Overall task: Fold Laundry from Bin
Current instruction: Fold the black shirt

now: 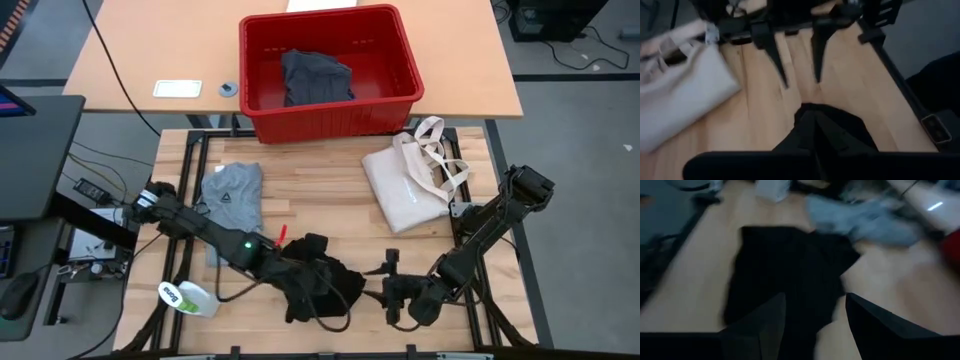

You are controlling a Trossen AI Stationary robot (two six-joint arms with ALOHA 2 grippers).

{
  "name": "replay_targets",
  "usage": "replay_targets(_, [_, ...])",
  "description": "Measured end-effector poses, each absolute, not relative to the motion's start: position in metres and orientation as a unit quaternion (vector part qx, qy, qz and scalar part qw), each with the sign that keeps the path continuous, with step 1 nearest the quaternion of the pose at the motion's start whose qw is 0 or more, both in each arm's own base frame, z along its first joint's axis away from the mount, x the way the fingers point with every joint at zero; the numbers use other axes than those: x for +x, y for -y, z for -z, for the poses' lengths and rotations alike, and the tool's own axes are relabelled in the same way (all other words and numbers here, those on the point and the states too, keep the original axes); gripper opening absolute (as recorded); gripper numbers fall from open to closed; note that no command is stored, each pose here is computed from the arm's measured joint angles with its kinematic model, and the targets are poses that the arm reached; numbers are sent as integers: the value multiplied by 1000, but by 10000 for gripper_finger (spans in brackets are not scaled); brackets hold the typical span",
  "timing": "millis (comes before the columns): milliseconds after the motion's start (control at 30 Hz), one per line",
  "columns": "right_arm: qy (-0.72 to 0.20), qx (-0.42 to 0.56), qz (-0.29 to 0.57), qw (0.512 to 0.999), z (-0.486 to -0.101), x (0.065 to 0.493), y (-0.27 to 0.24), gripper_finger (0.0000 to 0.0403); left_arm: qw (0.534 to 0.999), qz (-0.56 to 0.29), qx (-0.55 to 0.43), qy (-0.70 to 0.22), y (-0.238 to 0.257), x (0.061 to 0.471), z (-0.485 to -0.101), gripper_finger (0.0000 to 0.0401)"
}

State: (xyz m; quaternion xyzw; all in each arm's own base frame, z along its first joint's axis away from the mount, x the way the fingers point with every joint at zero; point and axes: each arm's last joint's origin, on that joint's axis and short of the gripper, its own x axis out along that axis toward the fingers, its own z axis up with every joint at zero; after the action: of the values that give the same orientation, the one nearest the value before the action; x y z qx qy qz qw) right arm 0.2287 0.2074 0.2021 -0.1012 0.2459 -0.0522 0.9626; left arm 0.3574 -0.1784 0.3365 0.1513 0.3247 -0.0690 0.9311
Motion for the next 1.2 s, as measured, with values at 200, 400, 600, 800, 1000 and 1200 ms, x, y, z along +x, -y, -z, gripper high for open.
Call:
replay_targets(200, [-303,-35,31,952,-188,247,-193,216,924,28,109,-365,173,370,-303,14])
replay_targets(400, [-327,-59,-25,943,-156,274,-192,215,920,-6,67,-385,172,366,-290,34])
replay_targets(600, [-297,-100,-5,950,-144,290,-188,189,908,-10,59,-414,179,357,-269,36])
replay_targets(800, [-324,-97,-24,941,-137,296,-178,35,914,-10,39,-403,186,356,-269,36])
replay_targets(1000, [-323,-90,-44,941,-149,298,-173,31,938,-10,93,-333,213,348,-271,36])
replay_targets(1200, [-291,-120,-55,948,-200,300,-174,12,943,-33,185,-274,236,332,-252,36])
